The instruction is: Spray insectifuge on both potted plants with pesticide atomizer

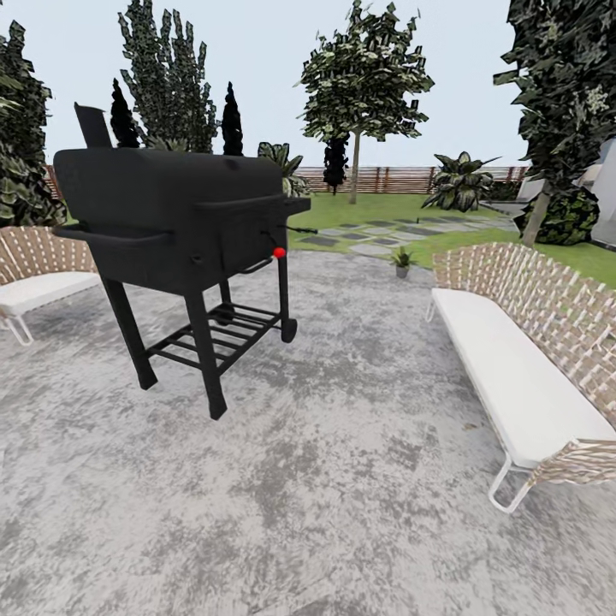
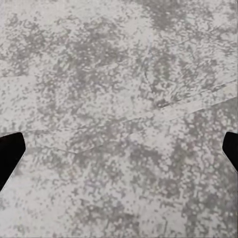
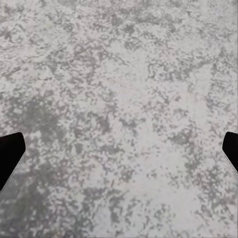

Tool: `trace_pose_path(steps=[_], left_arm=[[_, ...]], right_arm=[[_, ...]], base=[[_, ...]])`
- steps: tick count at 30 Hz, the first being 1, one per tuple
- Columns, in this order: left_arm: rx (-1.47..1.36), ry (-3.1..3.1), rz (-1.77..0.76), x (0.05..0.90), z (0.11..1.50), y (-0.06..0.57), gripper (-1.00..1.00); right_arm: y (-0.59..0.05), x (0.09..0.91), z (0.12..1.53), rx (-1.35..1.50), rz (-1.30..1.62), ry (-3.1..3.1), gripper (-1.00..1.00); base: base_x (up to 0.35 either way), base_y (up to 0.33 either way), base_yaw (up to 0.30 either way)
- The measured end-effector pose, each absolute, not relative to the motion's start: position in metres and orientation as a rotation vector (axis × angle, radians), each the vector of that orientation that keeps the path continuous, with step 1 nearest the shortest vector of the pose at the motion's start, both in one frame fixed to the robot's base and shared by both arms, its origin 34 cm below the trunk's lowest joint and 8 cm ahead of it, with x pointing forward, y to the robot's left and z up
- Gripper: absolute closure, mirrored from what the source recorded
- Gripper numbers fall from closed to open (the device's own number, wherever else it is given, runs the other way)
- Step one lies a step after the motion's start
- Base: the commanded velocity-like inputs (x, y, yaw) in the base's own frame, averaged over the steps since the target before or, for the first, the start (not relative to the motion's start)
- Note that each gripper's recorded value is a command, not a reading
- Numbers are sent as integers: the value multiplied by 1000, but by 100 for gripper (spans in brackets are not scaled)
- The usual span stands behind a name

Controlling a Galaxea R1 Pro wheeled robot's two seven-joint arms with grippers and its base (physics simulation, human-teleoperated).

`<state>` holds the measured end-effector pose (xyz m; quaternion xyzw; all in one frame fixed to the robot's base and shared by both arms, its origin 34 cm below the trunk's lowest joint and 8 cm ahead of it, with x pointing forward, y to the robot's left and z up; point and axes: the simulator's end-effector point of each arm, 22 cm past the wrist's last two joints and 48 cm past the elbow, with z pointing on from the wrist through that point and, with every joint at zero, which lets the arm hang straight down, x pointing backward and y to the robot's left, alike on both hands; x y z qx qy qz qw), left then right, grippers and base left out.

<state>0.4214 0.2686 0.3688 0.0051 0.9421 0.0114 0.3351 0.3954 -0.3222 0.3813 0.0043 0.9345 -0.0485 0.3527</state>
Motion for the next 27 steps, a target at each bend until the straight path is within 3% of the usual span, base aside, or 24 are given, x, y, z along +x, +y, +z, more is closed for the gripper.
trace_pose_path(steps=[27], left_arm=[[24,2339,27,440,386,268,-100]], right_arm=[[-321,402,387,9,-120,2378,-100]], base=[[338,0,0]])
